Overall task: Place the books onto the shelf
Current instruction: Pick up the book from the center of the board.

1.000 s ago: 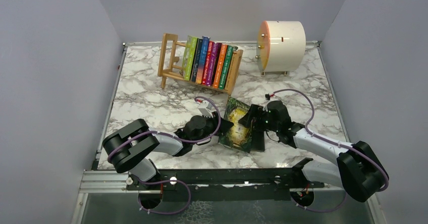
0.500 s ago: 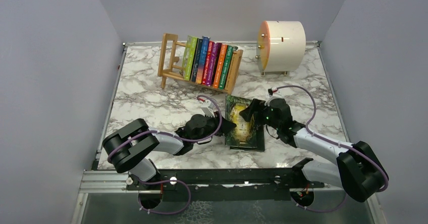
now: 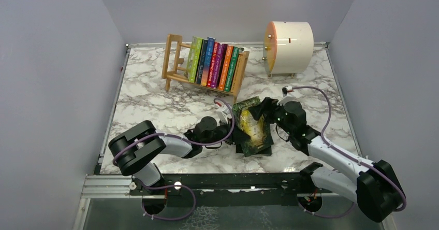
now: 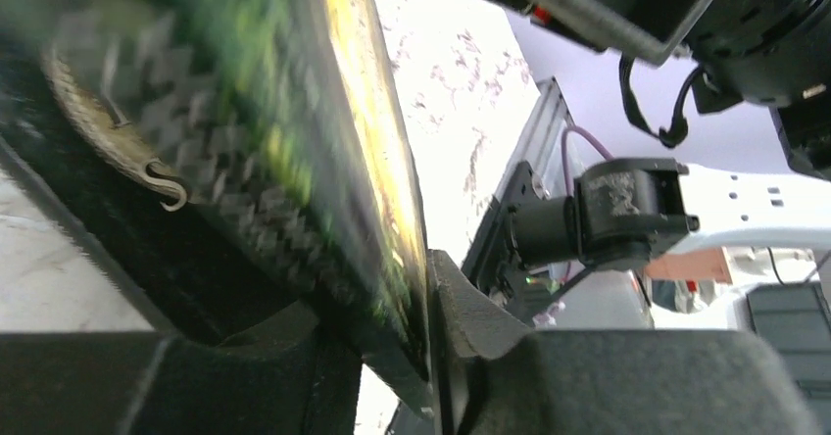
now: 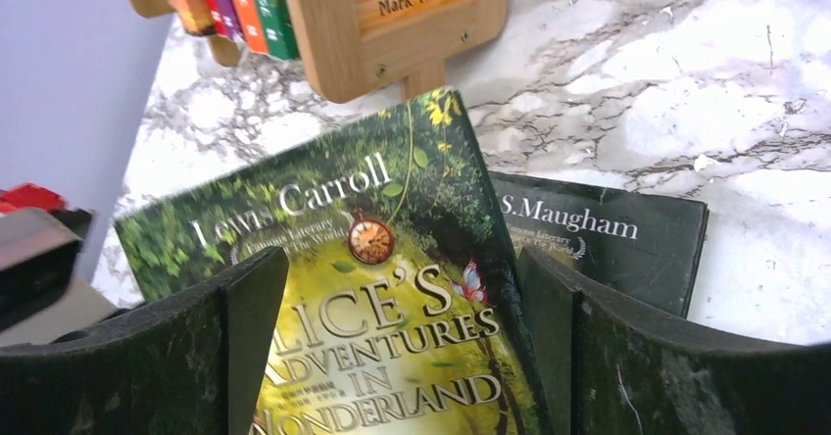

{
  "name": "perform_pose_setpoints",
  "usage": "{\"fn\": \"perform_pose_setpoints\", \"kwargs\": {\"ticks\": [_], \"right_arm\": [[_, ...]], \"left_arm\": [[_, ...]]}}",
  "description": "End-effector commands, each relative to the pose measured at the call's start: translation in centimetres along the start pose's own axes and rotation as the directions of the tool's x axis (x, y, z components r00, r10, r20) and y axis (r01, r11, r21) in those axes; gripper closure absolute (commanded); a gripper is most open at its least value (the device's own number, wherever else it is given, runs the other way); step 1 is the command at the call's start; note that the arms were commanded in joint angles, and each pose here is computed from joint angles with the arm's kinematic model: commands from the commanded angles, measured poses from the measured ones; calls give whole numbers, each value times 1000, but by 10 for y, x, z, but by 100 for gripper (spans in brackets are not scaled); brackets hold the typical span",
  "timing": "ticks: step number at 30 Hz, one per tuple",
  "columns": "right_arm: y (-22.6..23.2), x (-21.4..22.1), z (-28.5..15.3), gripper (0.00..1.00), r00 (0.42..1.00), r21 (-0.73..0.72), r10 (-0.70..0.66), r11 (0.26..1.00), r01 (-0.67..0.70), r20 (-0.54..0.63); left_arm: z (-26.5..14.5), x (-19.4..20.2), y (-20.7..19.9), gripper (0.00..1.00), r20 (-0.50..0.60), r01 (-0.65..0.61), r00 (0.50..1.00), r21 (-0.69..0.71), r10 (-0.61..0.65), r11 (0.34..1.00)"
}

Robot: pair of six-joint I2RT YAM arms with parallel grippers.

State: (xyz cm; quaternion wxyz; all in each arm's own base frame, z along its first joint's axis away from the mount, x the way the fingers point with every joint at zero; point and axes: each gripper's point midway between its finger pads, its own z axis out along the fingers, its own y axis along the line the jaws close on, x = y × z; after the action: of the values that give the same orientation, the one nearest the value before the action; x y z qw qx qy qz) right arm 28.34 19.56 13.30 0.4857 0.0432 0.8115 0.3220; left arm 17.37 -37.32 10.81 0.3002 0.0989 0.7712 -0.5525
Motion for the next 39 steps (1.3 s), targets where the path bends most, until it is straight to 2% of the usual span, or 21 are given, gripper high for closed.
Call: {"fn": "perform_pose_setpoints", "kwargs": {"ticks": [1,3,4,6,7,16,24,33,39], "right_arm": [[8,-8,-11,14,999,-32,24,999,-23,39],[5,-4,-15,14,999,-25,32,999,-32,33],[3,-1,-17,15,999,-21,37,999,-37,28],[-1,5,-18,15,999,-10,43,999,-43,11],[-3,7,-19,15,999,-6,47,999,-47,7],[-13,14,-21,15,999,44,43,998,-42,-15],[-21,33,-18,15,995,64,42,997,-37,-85],[-26,18,-24,14,999,118,24,993,-19,-44],[-41,4,-37,14,999,233,43,972,-45,11]], "left_arm": [[2,-4,-36,77,-11,-11,1000,140,13,990],[2,-4,-31,79,-1,-1,1000,121,1,993],[2,-5,-28,83,9,5,1000,107,-6,994],[1,-7,-21,99,28,13,999,78,-15,997],[0,-8,-17,100,35,17,999,66,-19,998],[-8,-12,14,100,62,50,997,-13,-49,999],[-21,-26,30,100,79,14,997,-25,-12,1000],[-27,-39,14,100,74,-15,997,37,13,999],[-32,-52,-6,100,66,-41,997,38,38,998]]}}
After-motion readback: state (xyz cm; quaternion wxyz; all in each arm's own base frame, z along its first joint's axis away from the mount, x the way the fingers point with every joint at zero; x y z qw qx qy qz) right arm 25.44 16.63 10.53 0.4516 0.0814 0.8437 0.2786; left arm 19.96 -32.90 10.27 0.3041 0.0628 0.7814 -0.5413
